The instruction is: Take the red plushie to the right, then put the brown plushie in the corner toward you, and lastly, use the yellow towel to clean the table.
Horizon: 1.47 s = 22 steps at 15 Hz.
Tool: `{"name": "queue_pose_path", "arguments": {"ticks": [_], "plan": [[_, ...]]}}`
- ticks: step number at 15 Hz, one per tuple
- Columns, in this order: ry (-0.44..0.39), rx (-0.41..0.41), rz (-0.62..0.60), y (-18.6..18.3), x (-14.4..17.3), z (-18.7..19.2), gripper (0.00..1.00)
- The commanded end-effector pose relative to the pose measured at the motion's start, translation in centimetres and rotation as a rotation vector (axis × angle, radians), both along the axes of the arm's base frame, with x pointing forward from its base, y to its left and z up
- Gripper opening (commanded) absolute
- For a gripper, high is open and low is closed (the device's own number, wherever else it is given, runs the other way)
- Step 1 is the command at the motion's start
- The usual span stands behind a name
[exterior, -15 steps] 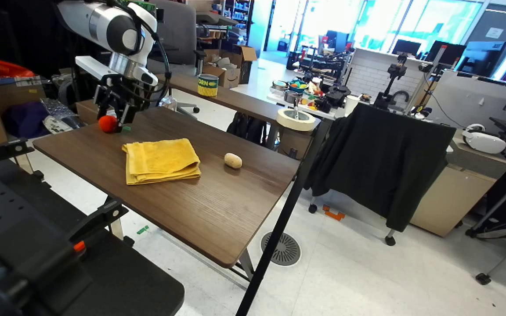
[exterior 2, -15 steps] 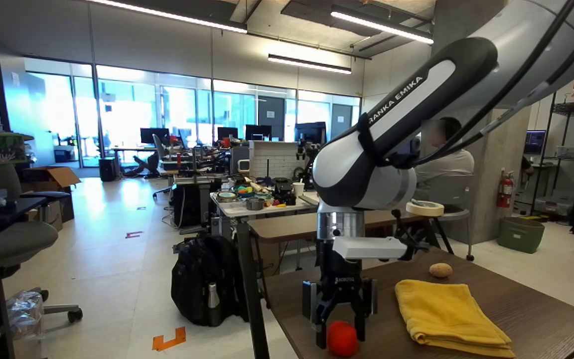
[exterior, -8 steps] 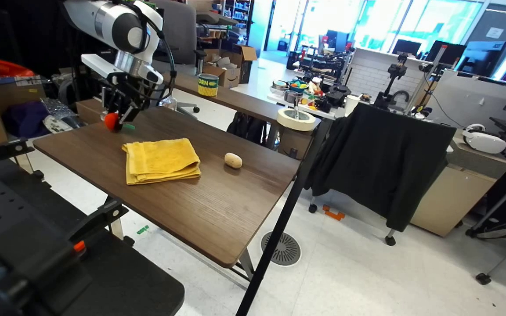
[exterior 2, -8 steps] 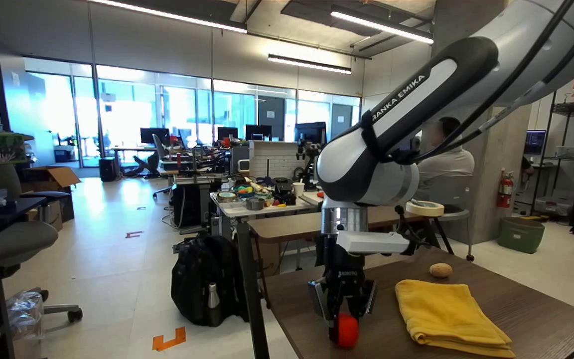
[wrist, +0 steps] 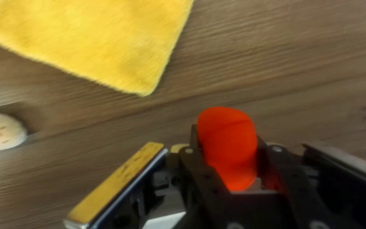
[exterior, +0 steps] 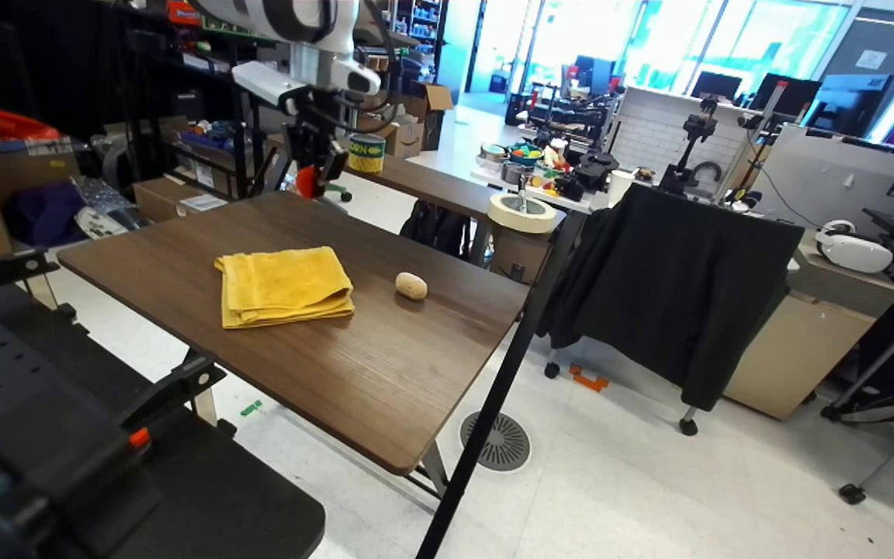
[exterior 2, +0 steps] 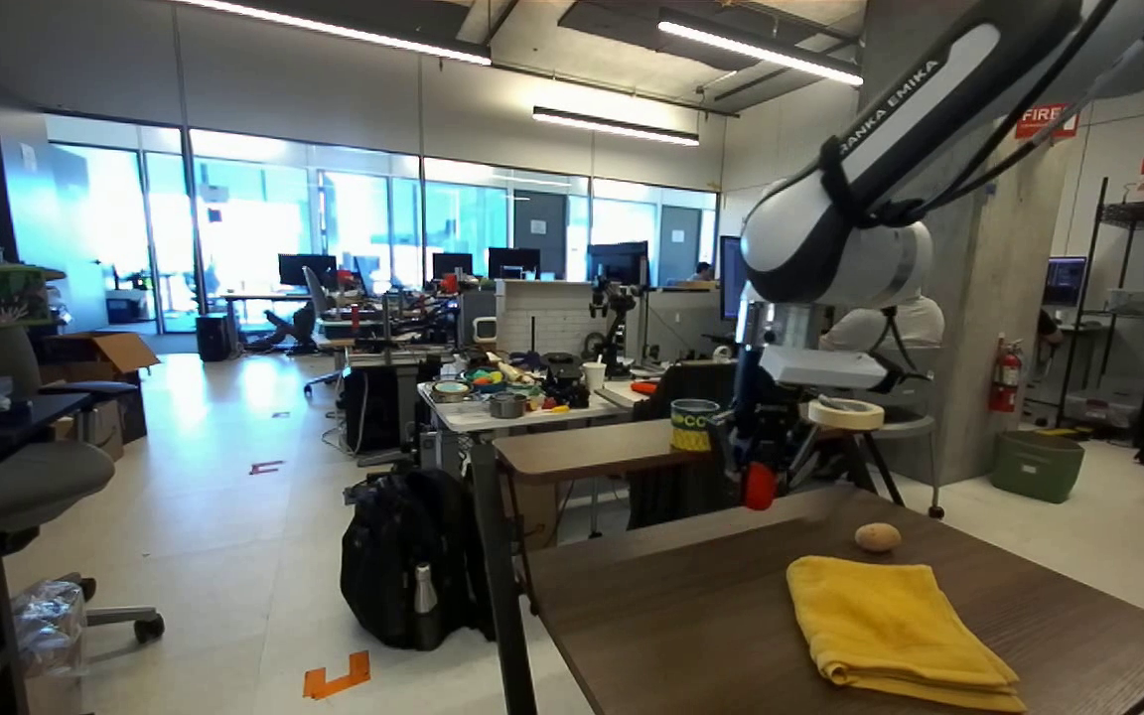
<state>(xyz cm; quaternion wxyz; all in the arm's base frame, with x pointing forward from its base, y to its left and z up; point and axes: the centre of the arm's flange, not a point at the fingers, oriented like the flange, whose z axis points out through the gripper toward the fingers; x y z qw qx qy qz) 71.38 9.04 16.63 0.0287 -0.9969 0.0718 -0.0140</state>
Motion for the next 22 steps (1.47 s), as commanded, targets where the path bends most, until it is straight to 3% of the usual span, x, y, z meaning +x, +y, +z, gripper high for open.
{"name": "queue_pose_path", "arguments": {"ticks": [1,5,9,13,22], "plan": [[-0.152,-0.096,-0.112,-10.3,-1.5,0.6,0.08],[-0.295,-0.197,-0.292,-20.6,-2.9,-1.0,0.08],[-0.365,-0.314,-0.455,-25.6,-5.0,-3.6,0.08],[-0.343,-0.394,-0.505,-26.7,-6.2,-5.2,0.08],[-0.290,-0.379,-0.500,-25.7,-6.3,-7.4,0.08]]}}
